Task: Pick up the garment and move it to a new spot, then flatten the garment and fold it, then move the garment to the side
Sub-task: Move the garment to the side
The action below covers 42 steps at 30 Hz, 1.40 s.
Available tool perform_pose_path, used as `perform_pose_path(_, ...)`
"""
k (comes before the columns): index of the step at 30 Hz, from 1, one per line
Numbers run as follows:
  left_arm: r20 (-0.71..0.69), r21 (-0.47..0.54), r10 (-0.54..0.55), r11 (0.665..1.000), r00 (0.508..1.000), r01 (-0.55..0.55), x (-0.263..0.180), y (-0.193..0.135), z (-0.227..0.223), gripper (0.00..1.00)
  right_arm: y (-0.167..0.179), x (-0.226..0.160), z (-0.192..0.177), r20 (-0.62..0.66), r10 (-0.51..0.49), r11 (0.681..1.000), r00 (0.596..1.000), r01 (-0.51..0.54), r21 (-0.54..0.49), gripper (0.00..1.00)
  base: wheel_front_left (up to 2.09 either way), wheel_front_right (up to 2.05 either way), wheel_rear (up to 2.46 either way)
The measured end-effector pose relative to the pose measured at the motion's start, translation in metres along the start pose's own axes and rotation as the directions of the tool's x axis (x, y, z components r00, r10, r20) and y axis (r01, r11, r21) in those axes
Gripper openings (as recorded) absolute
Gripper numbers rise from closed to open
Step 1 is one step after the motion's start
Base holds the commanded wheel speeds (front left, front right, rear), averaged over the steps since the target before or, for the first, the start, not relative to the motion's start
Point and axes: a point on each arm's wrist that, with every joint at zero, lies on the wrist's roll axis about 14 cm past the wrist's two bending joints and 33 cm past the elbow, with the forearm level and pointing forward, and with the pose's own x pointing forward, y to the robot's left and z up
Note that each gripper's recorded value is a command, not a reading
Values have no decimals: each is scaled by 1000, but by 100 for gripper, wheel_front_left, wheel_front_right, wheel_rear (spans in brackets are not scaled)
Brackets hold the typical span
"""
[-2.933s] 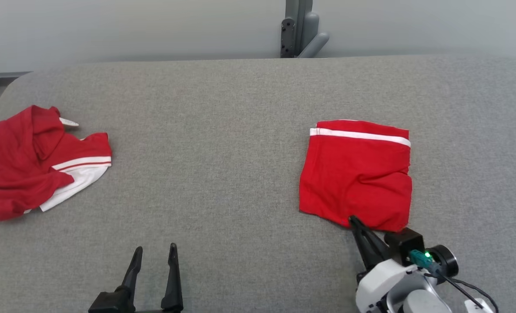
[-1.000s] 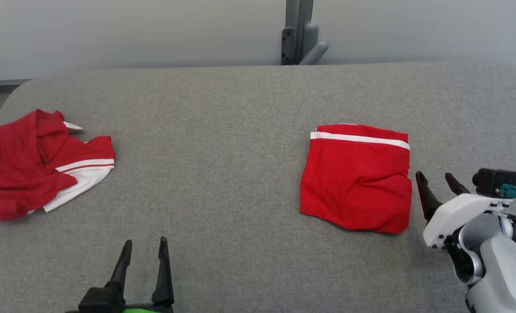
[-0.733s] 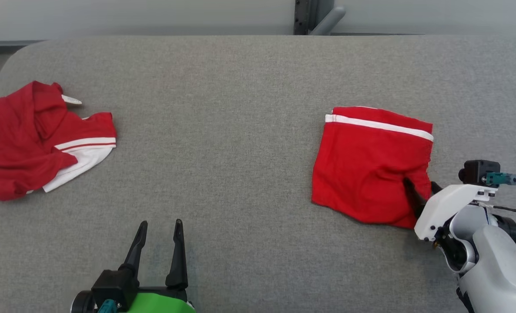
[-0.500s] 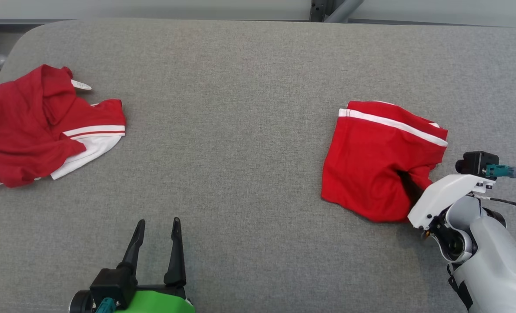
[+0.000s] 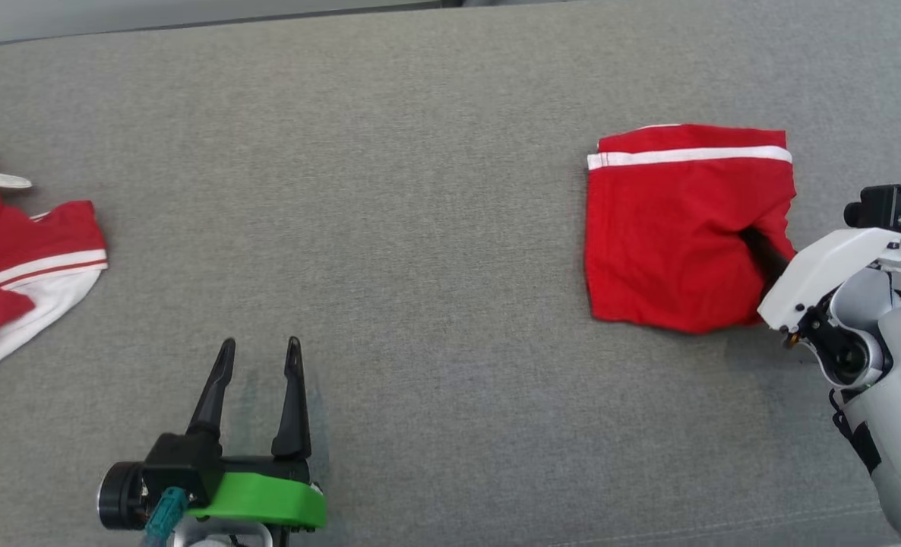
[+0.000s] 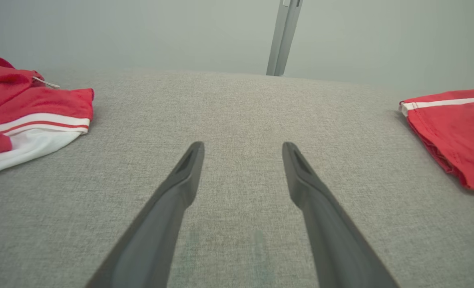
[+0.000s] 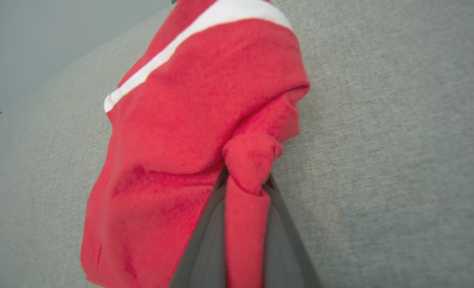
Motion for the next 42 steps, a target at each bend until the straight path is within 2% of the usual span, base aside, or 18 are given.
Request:
perform_pose_path(7, -17, 24, -135, 990, 991, 136, 39, -32, -13, 100, -57, -6, 19, 47, -149, 986, 988, 152, -63, 0, 0, 0, 0)
perform_pose_path(12, -75, 26, -184, 982, 980, 187, 56, -42, -40, 100, -97, 3, 36, 61, -250, 957, 966, 256, -139, 0, 0, 0, 0)
perform_pose_path(17, -139, 30, -162, 985, 977, 168, 62, -30, -67, 100, -140, 6, 56, 54, -358, 899, 932, 360, -250, 0, 0, 0, 0)
perform_pose_path(18, -148, 32, -155, 986, 977, 161, 63, -27, -71, 100, -149, 5, 60, 53, -381, 885, 923, 381, -269, 0, 0, 0, 0)
perform_pose_path(19, -157, 32, -146, 988, 977, 153, 64, -23, -76, 100, -167, 3, 70, 63, -425, 850, 903, 422, -316, 0, 0, 0, 0)
perform_pose_path(20, -163, 31, -140, 989, 977, 147, 64, -21, -79, 100, -175, 3, 74, 67, -444, 833, 893, 440, -335, 0, 0, 0, 0)
perform_pose_path(23, -166, 32, -121, 991, 979, 128, 63, -14, -81, 100, -186, 7, 77, 67, -475, 802, 878, 463, -378, 0, 0, 0, 0)
perform_pose_path(24, -166, 33, -115, 992, 979, 122, 63, -12, -81, 100, -188, 9, 78, 72, -480, 793, 874, 467, -391, 14, 0, 0, 0)
perform_pose_path(25, -165, 35, -108, 993, 980, 115, 62, -10, -81, 100, -191, 10, 80, 81, -486, 781, 870, 474, -407, 40, 0, 0, 0)
perform_pose_path(26, -164, 36, -101, 993, 981, 109, 62, -8, -80, 100, -193, 11, 84, 96, -489, 768, 867, 480, -424, 100, 0, 0, 0)
perform_pose_path(31, -159, 37, -79, 996, 984, 86, 61, -3, -78, 100, -205, 0, 107, 196, -500, 701, 844, 527, -481, 100, 0, 0, 0)
perform_pose_path(33, -159, 40, -70, 996, 985, 78, 59, -1, -76, 100, -203, -4, 116, 241, -484, 685, 841, 536, -494, 100, 0, 0, 0)
perform_pose_path(35, -158, 36, -62, 997, 985, 69, 55, 0, -74, 100, -197, -9, 126, 295, -456, 681, 840, 543, -491, 100, 0, 0, 0)
perform_pose_path(36, -150, 25, -60, 998, 987, 64, 44, -3, -65, 100, -179, -25, 152, 395, -398, 681, 828, 555, -478, 100, 0, 0, 0)
perform_pose_path(38, -138, 17, -58, 998, 989, 61, 39, -4, -58, 100, -163, -30, 162, 438, -350, 694, 828, 543, -472, 100, 0, 0, 0)
perform_pose_path(42, -104, 7, -51, 999, 993, 52, 25, -6, -41, 100, -108, -42, 171, 547, -185, 750, 816, 477, -458, 100, 0, 0, 0)
